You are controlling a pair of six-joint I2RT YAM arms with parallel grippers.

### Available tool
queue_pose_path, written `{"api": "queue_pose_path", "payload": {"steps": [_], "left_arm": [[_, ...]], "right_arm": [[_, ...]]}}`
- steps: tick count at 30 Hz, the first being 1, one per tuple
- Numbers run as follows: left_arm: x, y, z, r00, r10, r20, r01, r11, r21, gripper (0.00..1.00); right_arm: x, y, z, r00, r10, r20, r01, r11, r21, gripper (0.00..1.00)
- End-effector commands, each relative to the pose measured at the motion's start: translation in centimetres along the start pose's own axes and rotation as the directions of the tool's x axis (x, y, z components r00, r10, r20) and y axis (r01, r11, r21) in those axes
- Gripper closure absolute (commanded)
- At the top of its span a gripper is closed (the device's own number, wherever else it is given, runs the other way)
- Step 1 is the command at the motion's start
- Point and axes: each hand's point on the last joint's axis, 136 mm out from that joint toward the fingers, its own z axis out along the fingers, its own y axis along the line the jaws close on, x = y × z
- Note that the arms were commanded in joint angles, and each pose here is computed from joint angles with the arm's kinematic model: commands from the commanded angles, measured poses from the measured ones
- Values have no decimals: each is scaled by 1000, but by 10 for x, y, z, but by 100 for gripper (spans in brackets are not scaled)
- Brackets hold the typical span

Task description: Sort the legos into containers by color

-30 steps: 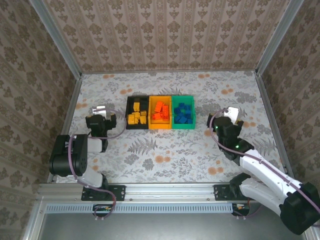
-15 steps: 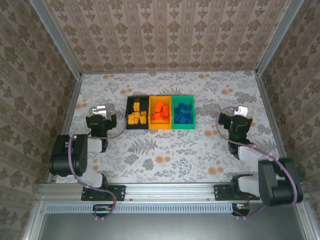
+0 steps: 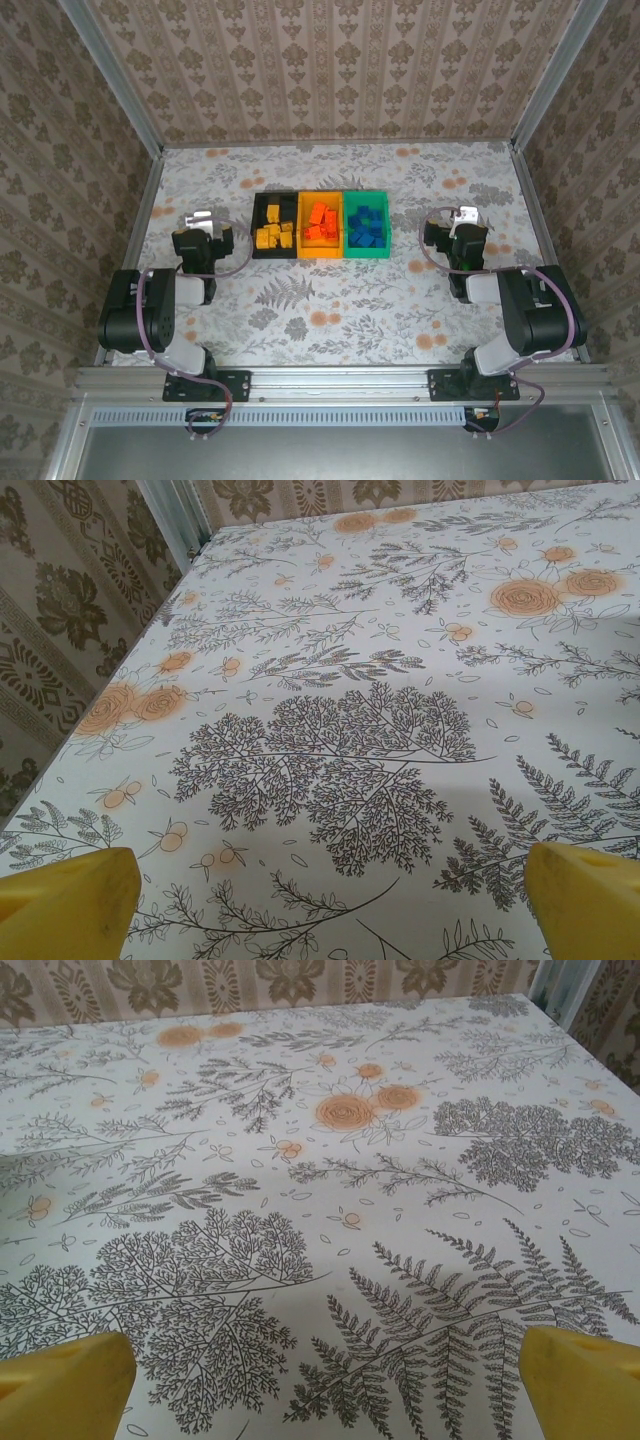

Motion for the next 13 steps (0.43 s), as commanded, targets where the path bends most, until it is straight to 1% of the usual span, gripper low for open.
{"api": "queue_pose_path", "payload": {"steps": [1,13], "left_arm": [[-14,-2,1,999,-21,40,21,1000,11,0],[-13,-2,2,999,-23,38,22,1000,13,0]], "right_arm": [[-12,6,0,999,-2,47,3,1000,-26,0],[-12,6,0,999,-2,47,3,1000,-25,0]]}}
